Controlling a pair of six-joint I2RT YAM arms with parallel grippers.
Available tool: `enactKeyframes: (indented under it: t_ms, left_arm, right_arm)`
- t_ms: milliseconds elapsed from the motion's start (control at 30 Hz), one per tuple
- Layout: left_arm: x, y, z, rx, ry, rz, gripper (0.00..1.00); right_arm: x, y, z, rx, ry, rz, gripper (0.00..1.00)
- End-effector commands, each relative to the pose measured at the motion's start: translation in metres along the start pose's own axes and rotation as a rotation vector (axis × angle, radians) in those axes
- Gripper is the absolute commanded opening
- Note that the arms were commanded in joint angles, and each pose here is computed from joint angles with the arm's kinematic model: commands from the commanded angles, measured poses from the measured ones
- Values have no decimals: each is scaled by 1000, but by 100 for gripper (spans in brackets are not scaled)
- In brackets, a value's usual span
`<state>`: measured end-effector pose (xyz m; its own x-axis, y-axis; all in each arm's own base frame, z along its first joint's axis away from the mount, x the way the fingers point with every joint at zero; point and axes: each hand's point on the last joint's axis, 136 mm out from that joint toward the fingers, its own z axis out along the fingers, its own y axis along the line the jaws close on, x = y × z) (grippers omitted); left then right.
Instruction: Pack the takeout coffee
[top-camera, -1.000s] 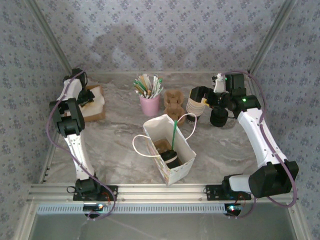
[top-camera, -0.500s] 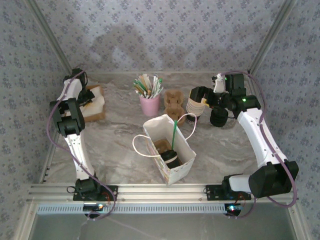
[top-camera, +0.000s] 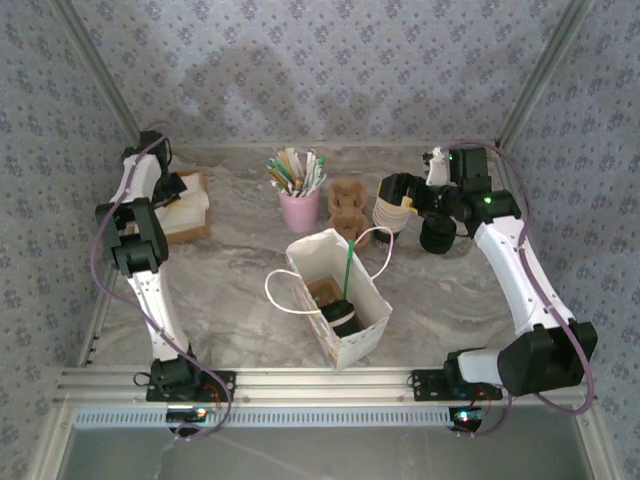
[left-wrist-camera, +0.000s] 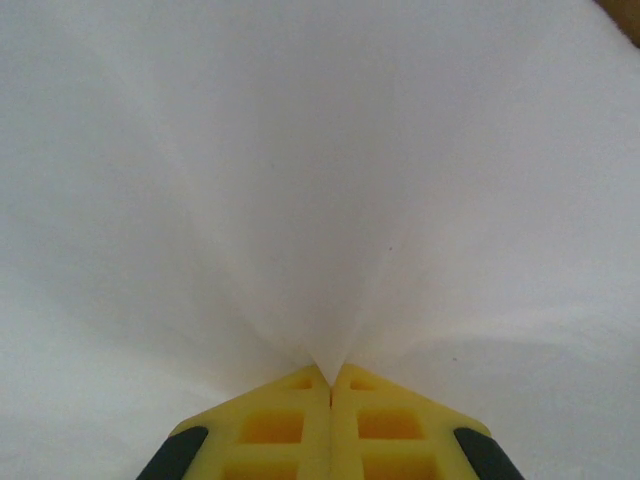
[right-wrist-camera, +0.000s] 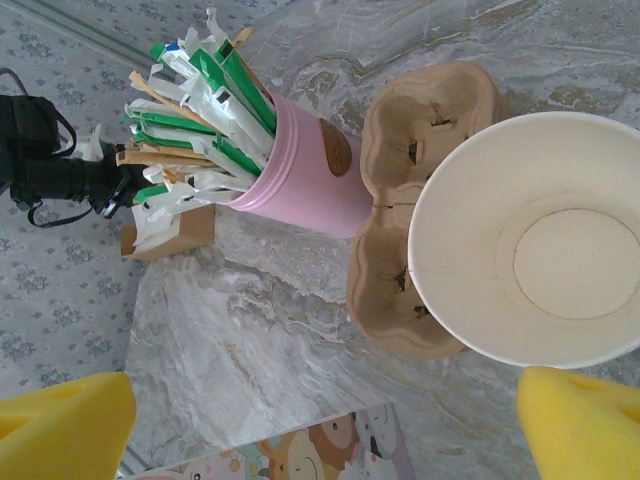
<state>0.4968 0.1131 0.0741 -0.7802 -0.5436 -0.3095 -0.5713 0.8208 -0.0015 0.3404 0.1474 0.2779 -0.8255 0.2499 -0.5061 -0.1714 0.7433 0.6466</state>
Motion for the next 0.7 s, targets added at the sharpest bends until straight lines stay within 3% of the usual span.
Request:
enactKeyframes:
  t_ms: [0,500,667]
  left_arm:
    - [-10,3,-32,-1,-59,-6,5]
    - [-10,1,-34,8,-61,-3,10]
    - [-8,1,-30,9,-53,-4,0]
  right_arm:
    - [-1,7,-3,-7,1,-25,100]
    - [-2,11,-3,-9,3,-34,100]
    - [-2,10,-2,-8,5,-35,100]
